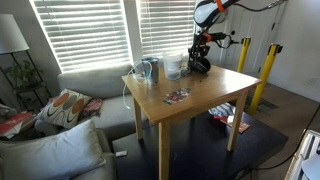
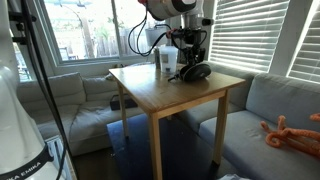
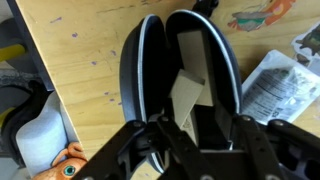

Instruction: Pick up the two wooden blocks from the black glasses case and put them on the table

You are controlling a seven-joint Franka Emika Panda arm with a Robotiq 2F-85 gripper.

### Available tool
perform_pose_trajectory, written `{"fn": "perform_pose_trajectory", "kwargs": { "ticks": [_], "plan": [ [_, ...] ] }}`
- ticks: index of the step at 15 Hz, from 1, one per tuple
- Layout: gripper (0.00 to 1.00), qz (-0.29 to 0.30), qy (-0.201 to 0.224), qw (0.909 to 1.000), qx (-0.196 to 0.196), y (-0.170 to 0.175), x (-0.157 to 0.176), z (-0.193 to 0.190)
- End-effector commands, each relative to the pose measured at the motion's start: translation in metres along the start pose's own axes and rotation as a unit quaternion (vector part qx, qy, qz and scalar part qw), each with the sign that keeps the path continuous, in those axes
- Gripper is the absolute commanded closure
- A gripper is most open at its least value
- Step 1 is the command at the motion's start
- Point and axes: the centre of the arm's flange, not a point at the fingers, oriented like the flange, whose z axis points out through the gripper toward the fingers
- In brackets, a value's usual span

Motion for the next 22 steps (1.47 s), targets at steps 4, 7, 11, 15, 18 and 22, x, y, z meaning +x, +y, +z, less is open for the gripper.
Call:
{"fn": "perform_pose_trajectory", "kwargs": {
  "ticks": [4, 7, 11, 15, 18, 22],
  "plan": [
    [0.32, 0.015, -0.026, 0.9995, -0.004, 0.002, 0.014, 0.011],
    [0.43, 0.017, -0.035, 0.9992, -0.009, 0.003, 0.017, 0.018],
    [0.77, 0.021, -0.037, 0.9990, -0.015, 0.006, 0.021, 0.019],
    [0.92, 0.021, -0.036, 0.9990, -0.016, 0.007, 0.022, 0.020],
    [0.92, 0.020, -0.035, 0.9991, -0.015, 0.005, 0.019, 0.014],
    [0.92, 0.004, -0.016, 0.9998, -0.010, -0.005, 0.004, -0.013]
  ]
}}
